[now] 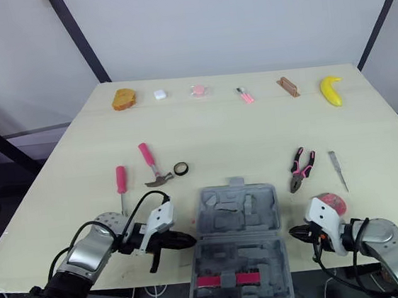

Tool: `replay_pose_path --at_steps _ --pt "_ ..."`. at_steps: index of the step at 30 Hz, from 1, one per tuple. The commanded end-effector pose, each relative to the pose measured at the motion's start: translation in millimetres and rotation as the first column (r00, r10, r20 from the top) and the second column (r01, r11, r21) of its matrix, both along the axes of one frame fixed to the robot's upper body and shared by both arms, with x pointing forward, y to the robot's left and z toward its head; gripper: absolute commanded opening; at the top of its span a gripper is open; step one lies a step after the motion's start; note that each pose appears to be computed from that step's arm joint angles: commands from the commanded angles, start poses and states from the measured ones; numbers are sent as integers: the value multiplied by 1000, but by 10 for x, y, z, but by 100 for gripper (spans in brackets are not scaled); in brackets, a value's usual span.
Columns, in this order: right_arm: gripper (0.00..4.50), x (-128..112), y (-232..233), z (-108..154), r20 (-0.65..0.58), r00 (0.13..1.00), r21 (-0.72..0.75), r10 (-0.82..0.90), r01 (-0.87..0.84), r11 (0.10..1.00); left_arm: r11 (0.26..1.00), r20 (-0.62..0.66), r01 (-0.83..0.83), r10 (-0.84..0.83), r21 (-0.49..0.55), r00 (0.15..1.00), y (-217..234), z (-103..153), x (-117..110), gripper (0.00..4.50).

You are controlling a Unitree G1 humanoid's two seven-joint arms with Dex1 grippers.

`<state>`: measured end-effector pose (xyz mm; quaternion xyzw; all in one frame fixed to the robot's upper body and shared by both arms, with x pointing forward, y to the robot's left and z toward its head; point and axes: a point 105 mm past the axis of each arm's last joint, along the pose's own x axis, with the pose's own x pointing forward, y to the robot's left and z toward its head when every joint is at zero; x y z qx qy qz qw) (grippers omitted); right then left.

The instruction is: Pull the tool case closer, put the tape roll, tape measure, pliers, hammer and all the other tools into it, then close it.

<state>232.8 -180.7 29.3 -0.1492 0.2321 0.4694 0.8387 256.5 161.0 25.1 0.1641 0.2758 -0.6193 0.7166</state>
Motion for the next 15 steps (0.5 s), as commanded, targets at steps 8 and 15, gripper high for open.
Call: replay_pose_path --at_steps 8,15 --pt "1 -66 -603 337 220 941 97 -258 242 965 924 115 -286 323 -254 940 367 356 18 4" --pt "1 -364 -1199 293 213 852 182 -479 447 876 808 135 -478 546 -344 827 815 490 -60 4"
